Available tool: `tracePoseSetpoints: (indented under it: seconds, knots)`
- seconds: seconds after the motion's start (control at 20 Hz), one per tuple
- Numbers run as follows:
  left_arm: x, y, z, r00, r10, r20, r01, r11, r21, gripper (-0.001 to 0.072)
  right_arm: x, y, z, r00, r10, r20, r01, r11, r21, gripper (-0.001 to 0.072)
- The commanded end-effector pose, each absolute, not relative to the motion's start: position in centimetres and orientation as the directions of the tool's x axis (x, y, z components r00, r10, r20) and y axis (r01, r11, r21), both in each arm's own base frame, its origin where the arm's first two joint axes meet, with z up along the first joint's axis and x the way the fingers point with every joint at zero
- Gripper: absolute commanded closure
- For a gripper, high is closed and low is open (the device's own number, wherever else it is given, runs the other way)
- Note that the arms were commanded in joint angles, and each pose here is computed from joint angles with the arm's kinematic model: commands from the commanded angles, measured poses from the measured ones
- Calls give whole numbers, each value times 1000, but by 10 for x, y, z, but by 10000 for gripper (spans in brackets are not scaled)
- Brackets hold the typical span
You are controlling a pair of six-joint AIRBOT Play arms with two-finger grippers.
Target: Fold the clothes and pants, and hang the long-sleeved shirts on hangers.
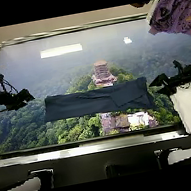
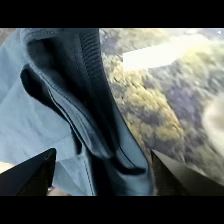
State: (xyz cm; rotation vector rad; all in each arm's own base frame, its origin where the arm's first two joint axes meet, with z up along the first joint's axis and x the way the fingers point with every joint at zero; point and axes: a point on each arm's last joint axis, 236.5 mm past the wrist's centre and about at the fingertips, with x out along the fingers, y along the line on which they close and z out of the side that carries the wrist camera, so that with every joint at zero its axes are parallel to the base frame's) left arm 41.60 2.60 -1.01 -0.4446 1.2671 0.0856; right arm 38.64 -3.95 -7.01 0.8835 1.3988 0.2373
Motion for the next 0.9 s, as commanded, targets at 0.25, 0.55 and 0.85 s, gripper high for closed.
tracePoseSetpoints:
  seconds: [0.25,0.55,0.85]
  knots:
    - [416,27,-8,312,-175,-934,-310,910,-274,163,392,10,-98,134,691,-711,294,657,694,48]
    - [420,14,-4,328,-227,-917,-320,887,-334,173,404,40,-83,126,671,-731,213,701,680,688]
    - [448,-99,-3,367,-448,-815,-226,807,-546,666,410,-9,-5,233,437,-869,303,816,492,688]
